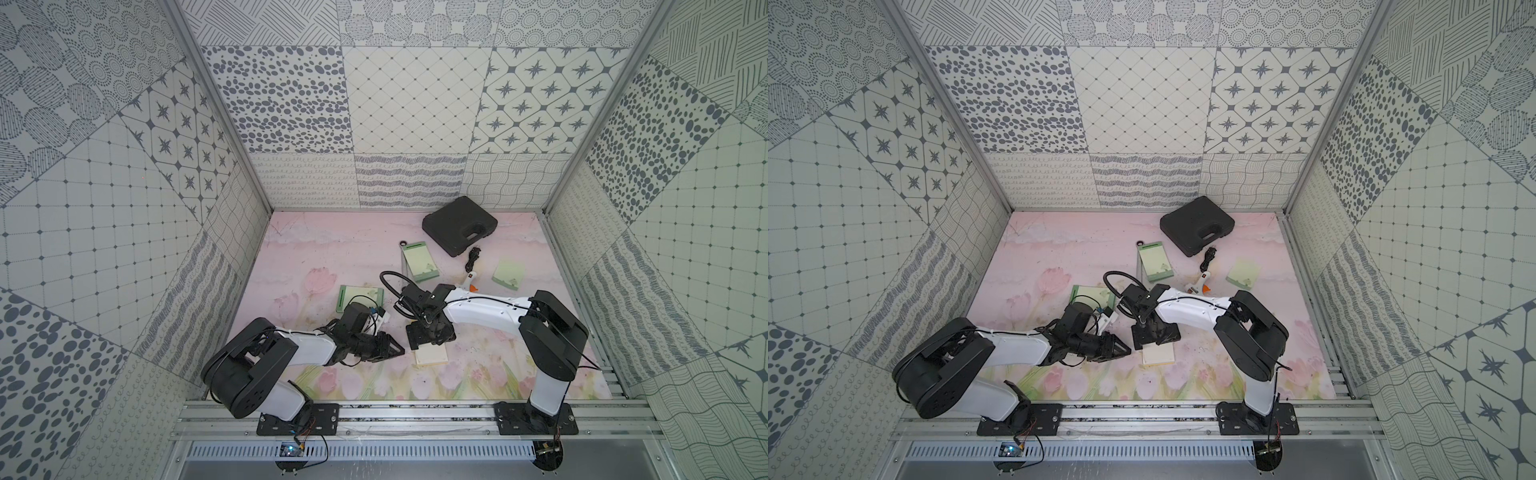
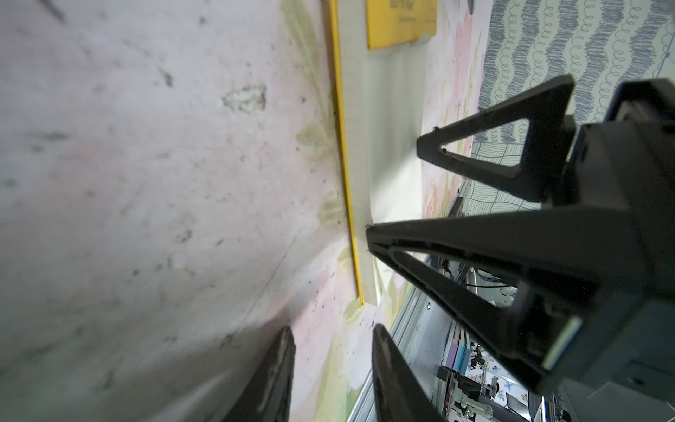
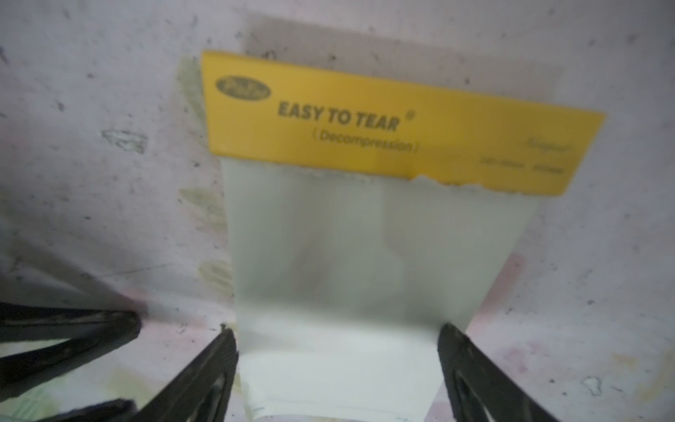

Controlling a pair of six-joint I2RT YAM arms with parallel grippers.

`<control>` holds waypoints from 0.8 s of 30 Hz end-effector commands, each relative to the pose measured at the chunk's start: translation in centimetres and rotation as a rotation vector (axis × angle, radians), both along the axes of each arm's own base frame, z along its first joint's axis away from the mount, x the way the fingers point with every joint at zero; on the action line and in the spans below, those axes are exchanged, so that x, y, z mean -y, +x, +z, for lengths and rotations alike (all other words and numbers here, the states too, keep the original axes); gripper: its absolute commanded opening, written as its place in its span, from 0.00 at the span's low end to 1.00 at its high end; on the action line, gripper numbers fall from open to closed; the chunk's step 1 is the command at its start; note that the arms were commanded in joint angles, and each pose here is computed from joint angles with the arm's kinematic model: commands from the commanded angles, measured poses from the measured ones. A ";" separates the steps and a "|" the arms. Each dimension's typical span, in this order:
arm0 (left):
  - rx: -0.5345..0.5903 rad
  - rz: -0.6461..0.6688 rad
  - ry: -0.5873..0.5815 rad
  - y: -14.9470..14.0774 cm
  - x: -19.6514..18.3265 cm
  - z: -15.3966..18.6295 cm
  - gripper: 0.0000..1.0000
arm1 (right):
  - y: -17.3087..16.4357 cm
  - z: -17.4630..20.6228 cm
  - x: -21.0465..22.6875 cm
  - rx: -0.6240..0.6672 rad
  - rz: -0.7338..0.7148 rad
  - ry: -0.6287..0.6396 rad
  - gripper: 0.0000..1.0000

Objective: Tear off pages from different memo pads
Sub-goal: Pick up the memo pad from the center of the board.

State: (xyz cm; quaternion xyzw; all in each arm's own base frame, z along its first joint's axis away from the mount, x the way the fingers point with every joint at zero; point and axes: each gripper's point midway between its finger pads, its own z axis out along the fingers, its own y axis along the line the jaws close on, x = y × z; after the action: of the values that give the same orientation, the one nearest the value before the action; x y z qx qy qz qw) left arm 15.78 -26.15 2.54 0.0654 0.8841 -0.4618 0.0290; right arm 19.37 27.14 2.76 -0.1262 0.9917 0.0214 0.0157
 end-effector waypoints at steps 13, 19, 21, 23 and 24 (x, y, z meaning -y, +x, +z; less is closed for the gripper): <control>-0.032 0.014 0.047 -0.6 -0.8 -1.5 0.39 | -1.6 -2.4 -0.2 -0.078 0.002 0.041 0.83; -0.045 -0.024 0.043 -1.0 0.9 -1.8 0.39 | -1.7 -2.5 -0.1 -0.087 -0.009 0.061 0.82; -0.046 -0.027 0.031 -1.0 1.5 -1.8 0.38 | -1.7 -2.6 -0.2 -0.088 -0.010 0.067 0.82; -0.047 -0.033 0.030 -1.0 1.9 -1.8 0.38 | -1.6 -2.5 -0.3 -0.087 -0.011 0.074 0.82; -0.044 -0.037 0.036 -1.0 2.1 -1.9 0.37 | -1.7 -2.5 -0.4 -0.089 -0.011 0.079 0.83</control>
State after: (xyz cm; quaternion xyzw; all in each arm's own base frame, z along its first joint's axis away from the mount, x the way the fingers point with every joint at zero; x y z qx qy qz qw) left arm 15.09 -28.48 2.57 0.0944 0.8696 -0.4844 0.0149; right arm 19.45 26.90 2.84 -0.1176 0.9919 0.0435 0.0209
